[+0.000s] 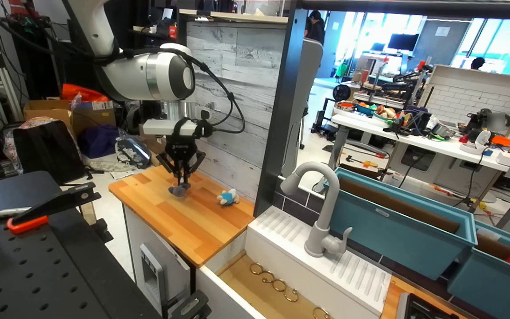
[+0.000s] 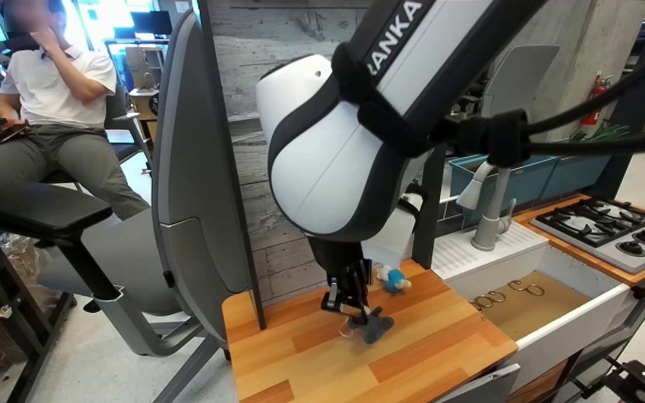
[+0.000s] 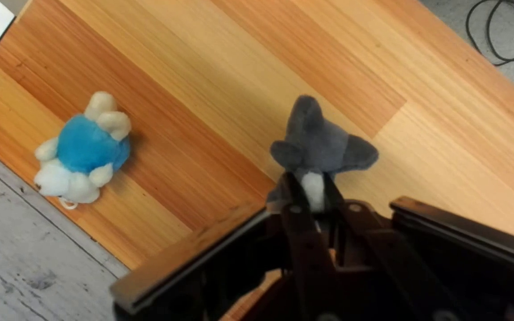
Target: Move the grey plush toy backwards.
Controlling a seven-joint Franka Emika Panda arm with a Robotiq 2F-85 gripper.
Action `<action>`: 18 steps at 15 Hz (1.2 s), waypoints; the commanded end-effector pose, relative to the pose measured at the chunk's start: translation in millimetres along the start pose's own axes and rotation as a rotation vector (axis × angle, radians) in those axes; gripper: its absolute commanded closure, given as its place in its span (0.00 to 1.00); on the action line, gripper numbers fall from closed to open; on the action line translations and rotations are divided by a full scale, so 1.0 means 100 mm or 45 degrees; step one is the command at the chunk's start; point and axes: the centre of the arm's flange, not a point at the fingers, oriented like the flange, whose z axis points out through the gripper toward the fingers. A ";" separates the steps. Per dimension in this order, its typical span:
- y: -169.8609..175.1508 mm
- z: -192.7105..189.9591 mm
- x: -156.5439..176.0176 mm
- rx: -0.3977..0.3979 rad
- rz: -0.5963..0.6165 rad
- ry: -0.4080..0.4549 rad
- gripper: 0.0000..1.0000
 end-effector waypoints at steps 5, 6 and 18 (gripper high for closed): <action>0.07 -0.09 0.18 -0.059 -0.050 -0.022 0.49; 0.07 -0.10 0.18 -0.063 -0.052 -0.018 0.42; 0.12 -0.13 0.19 -0.018 0.077 0.053 0.00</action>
